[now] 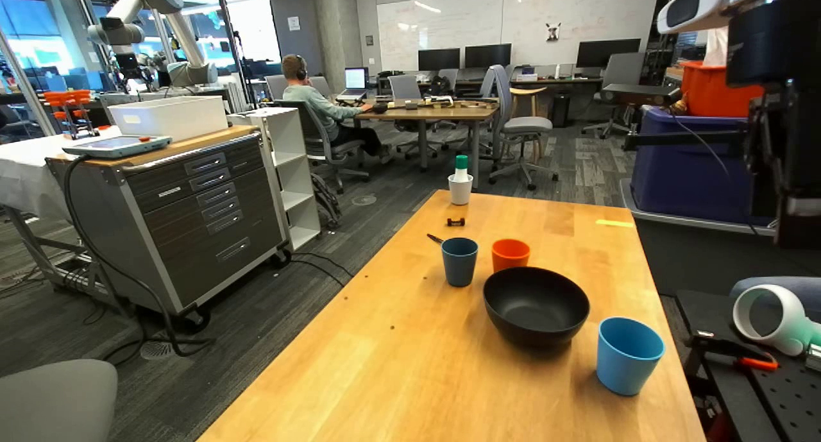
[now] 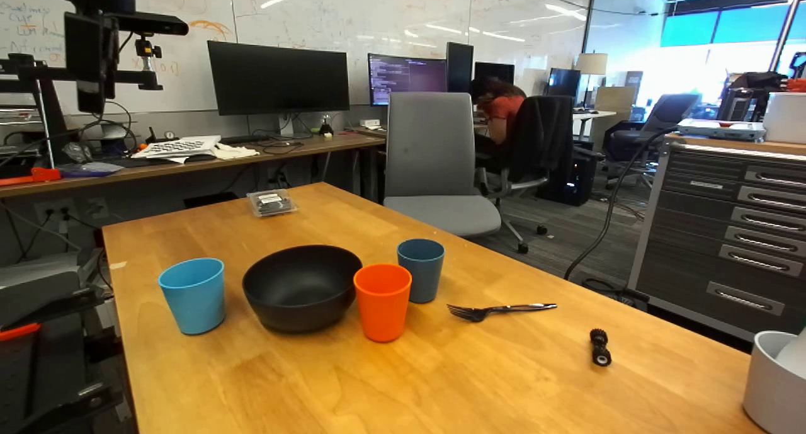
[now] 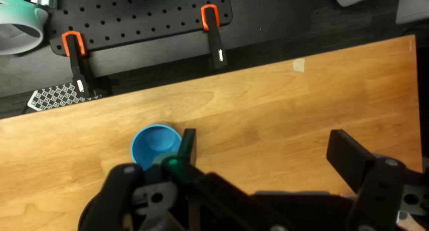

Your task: Stack the three cups and put the in the bowl, then pick the fork and put it in the cups

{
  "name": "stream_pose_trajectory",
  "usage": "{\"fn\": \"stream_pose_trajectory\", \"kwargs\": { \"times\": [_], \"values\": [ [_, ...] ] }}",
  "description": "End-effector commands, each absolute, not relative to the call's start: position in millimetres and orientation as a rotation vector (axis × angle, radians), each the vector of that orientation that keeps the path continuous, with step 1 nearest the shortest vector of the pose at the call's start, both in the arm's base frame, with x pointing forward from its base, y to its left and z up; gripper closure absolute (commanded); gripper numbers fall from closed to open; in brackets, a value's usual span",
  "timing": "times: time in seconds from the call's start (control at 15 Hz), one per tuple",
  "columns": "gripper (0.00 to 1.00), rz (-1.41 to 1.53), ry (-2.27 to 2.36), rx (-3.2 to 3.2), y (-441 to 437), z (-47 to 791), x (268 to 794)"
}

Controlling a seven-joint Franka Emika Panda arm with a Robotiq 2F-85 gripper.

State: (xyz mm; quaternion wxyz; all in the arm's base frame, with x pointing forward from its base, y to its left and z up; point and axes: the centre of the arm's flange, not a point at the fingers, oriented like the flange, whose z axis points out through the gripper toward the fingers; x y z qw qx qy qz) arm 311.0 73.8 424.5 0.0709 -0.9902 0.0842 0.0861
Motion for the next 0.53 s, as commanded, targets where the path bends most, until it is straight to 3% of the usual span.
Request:
{"fn": "stream_pose_trajectory", "kwargs": {
  "times": [0.0,0.47],
  "values": [
    [0.0,0.115,0.364,-3.028,58,418,318],
    [0.0,0.064,0.56,-3.13,10,390,320]
  ]
}}
